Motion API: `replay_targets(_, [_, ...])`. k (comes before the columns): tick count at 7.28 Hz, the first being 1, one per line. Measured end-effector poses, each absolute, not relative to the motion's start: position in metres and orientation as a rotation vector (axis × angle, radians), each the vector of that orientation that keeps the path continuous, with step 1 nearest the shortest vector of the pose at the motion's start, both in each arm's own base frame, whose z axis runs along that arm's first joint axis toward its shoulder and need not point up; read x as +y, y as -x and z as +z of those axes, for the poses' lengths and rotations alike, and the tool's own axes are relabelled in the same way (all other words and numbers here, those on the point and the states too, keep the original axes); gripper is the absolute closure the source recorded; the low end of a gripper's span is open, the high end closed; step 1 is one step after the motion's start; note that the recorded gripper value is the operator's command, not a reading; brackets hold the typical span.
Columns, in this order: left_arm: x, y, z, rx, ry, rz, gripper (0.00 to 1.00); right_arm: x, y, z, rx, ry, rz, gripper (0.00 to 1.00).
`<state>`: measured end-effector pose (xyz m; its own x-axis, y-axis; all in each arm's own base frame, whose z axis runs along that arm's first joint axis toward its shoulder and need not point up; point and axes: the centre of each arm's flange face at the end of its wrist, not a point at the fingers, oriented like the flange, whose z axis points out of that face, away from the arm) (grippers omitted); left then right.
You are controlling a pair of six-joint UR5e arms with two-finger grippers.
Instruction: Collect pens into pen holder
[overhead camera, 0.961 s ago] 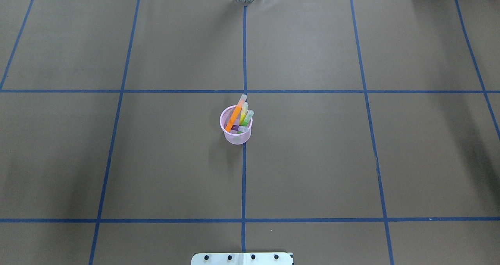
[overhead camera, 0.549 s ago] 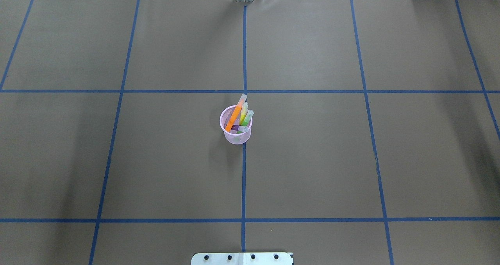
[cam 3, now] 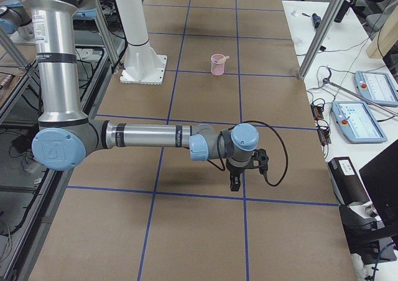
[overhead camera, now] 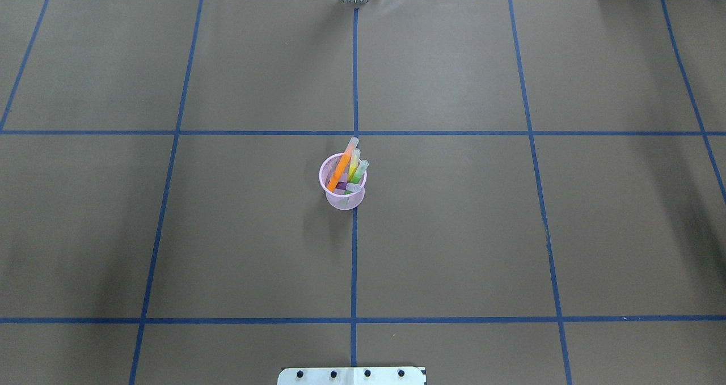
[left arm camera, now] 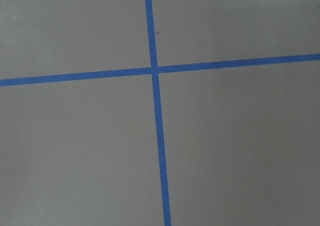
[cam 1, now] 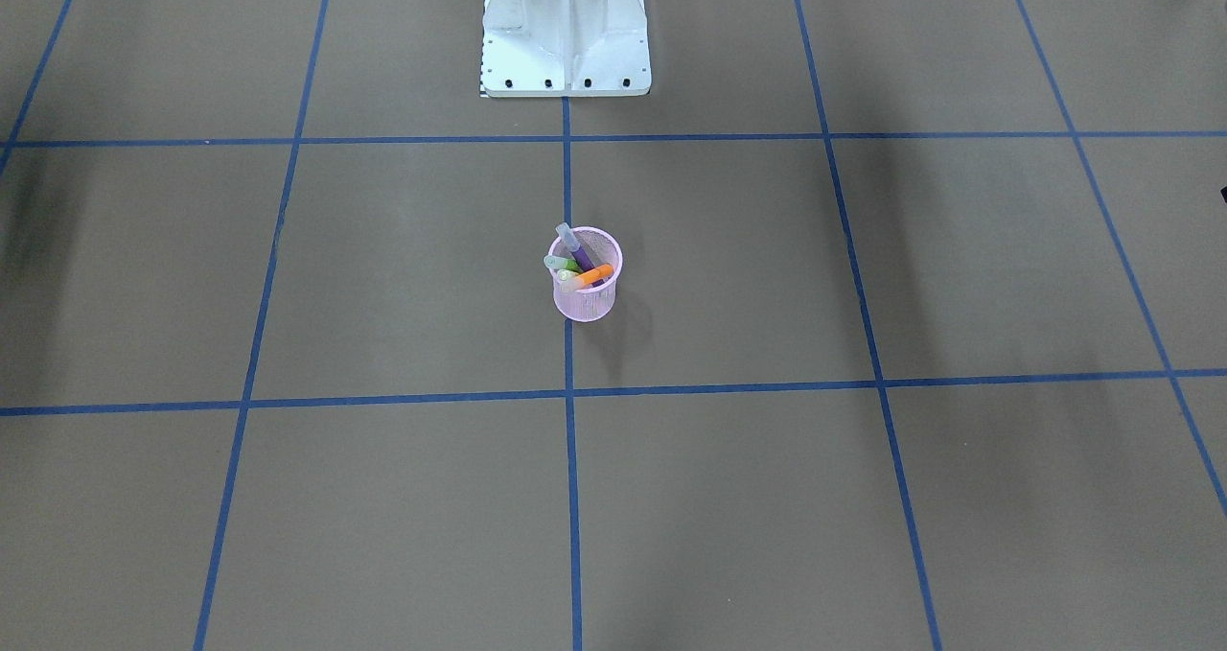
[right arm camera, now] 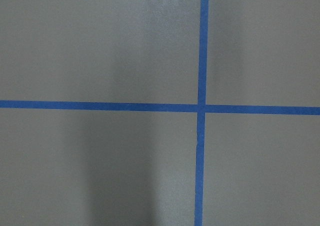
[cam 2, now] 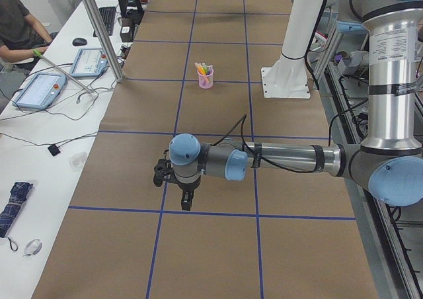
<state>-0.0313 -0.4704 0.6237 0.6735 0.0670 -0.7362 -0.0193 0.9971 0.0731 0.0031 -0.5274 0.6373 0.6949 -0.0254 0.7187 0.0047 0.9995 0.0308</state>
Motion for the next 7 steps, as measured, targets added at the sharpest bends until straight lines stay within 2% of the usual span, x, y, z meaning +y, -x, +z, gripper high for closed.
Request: replay_targets(7, [-0.483,0.031,0.61,0.824,-0.023,0.032,0.0,-0.539,-0.003,0.629,-0.773,-0.044,-0.02,0.0])
